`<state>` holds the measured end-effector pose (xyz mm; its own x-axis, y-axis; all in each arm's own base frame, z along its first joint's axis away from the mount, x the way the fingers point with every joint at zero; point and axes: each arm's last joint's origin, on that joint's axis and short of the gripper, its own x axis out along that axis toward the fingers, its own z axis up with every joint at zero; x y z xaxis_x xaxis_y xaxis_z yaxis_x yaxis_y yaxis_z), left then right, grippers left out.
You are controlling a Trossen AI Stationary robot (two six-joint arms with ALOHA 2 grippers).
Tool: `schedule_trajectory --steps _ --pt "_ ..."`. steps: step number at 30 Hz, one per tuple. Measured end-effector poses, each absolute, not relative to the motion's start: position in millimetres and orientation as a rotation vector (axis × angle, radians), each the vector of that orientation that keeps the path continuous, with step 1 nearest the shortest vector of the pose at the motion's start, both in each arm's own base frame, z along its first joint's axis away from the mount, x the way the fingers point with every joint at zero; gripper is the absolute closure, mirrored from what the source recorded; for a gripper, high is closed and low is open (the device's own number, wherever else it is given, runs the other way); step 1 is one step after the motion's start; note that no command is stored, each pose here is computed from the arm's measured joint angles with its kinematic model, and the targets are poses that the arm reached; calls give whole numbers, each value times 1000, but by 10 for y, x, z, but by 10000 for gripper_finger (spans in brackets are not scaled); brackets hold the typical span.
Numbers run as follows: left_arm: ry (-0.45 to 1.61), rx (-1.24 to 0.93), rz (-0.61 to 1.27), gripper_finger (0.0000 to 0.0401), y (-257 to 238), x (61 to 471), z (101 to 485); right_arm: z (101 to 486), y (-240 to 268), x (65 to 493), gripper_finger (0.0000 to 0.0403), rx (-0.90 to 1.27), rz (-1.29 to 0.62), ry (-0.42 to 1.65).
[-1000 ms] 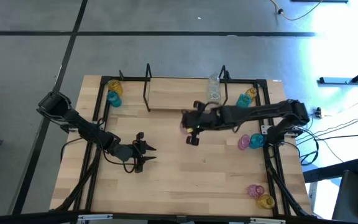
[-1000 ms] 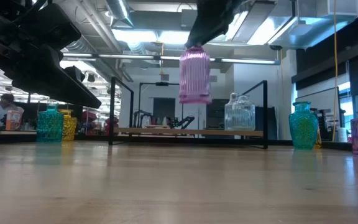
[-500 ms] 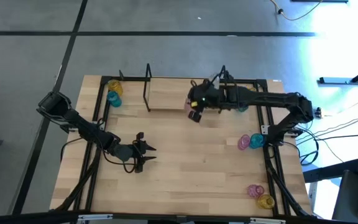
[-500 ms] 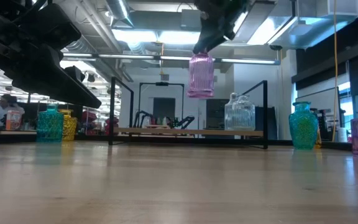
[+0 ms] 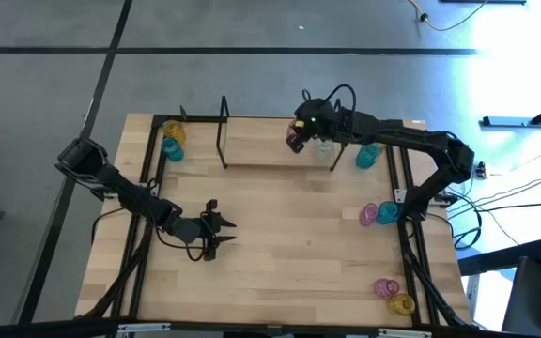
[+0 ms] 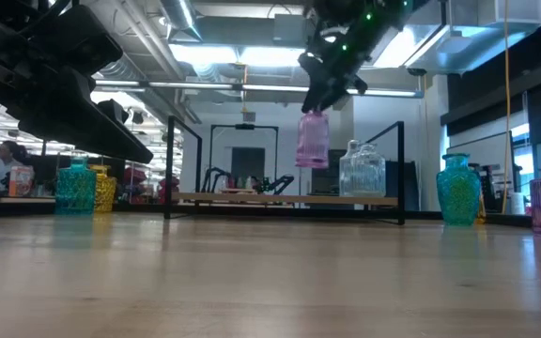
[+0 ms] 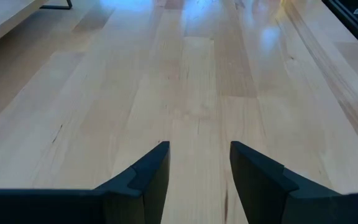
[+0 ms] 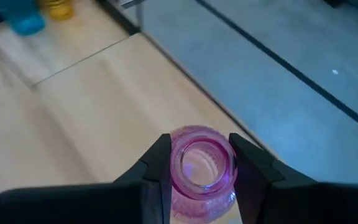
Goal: Sort vases onto shelf
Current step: Put the left pink vase on the shelf
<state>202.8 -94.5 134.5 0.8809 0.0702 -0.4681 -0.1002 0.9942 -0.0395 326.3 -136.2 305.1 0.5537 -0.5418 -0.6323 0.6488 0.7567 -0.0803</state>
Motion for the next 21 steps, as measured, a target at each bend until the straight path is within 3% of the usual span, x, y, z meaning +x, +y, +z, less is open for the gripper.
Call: schedule_trajectory --steps 8,21 --pt "483 -59 96 239 -941 2029 1345 2922 -1528 3197 297 197 -835 637" --pt "482 -58 98 239 -941 2029 1345 2647 -1673 3118 297 244 -882 567"
